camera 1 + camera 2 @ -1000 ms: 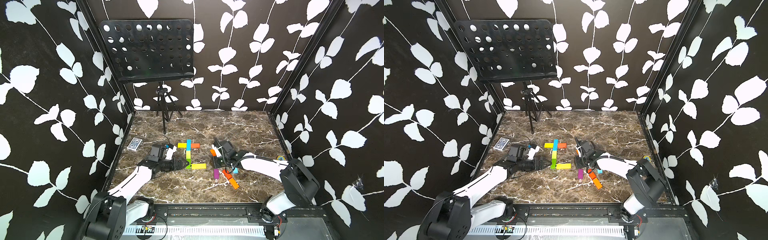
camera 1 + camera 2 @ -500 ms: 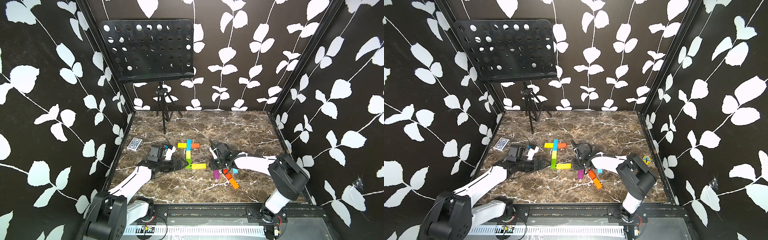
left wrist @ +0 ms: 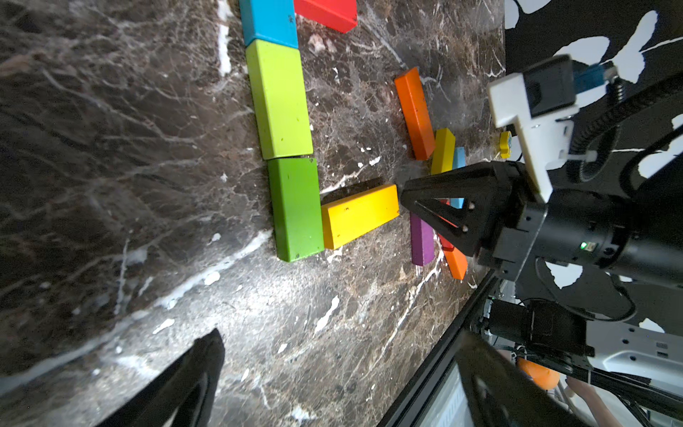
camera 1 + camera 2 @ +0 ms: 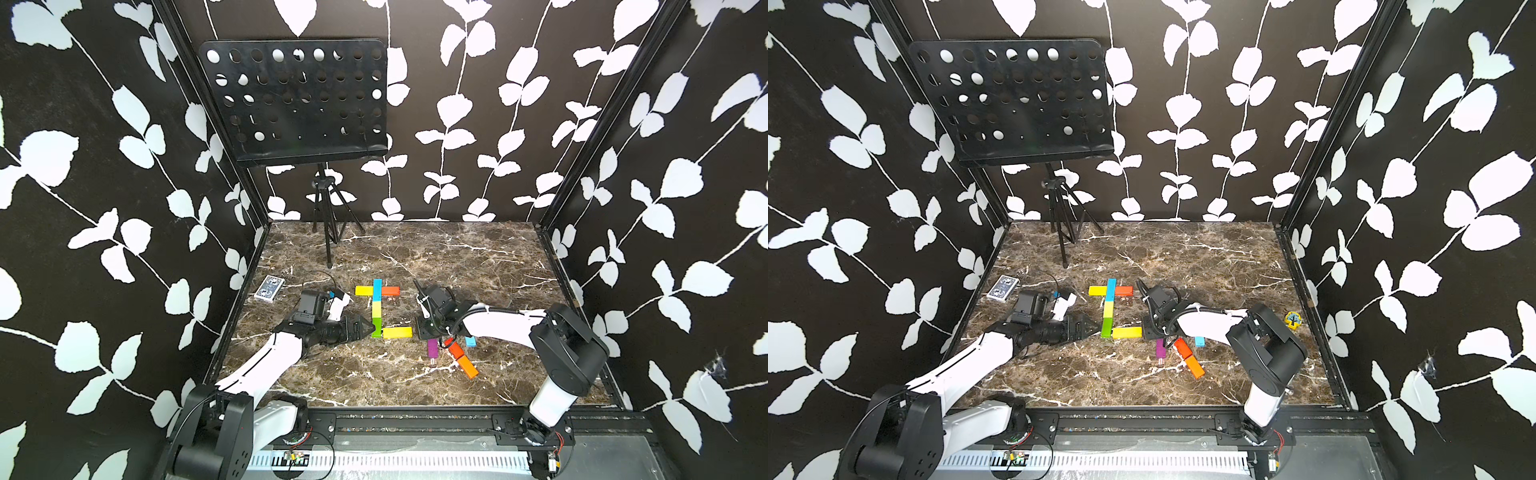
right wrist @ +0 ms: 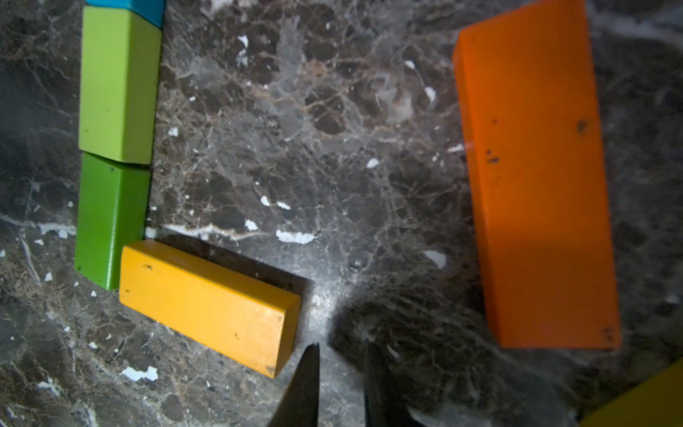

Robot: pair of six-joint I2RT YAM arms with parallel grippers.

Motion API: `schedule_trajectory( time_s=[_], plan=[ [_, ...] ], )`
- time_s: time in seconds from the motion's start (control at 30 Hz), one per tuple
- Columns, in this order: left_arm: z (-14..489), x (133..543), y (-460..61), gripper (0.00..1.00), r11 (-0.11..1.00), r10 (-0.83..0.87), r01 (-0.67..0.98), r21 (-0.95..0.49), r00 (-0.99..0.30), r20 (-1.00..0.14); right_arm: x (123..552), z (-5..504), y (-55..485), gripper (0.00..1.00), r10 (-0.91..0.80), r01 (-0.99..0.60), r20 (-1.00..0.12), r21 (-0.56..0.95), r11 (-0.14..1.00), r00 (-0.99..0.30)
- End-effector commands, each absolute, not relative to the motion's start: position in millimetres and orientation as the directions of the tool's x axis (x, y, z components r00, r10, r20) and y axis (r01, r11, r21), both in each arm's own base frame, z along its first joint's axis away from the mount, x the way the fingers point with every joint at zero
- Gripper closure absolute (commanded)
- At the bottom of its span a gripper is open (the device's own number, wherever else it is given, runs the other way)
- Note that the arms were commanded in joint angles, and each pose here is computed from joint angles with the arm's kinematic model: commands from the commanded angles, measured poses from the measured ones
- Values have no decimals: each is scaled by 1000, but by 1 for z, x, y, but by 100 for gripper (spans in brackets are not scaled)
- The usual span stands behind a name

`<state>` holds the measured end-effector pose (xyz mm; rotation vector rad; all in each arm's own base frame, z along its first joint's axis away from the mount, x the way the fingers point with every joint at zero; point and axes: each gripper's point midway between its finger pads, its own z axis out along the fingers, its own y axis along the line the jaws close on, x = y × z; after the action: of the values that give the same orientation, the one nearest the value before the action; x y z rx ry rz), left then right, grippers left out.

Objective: Assemble the letter t with building blocks
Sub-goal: Adjust the building block at the center of the board.

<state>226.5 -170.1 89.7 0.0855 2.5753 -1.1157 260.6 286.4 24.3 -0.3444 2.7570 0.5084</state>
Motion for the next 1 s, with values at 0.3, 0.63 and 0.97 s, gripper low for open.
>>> schedule_trajectory(
  time_s=[0.3,0.63,0.97],
  plan=[
    [91,223,-166,1,696,-71,205,-688,-934,-350,260,17,290,73,-149,-246,-328,279,928,-933],
    [91,223,-165,1,697,-69,207,-687,-934,-352,259,18,289,71,-147,-244,-324,281,928,-934],
    [89,224,-164,1,701,-69,206,-682,-933,-353,256,17,291,69,-146,-244,-319,294,924,-937]
  ],
)
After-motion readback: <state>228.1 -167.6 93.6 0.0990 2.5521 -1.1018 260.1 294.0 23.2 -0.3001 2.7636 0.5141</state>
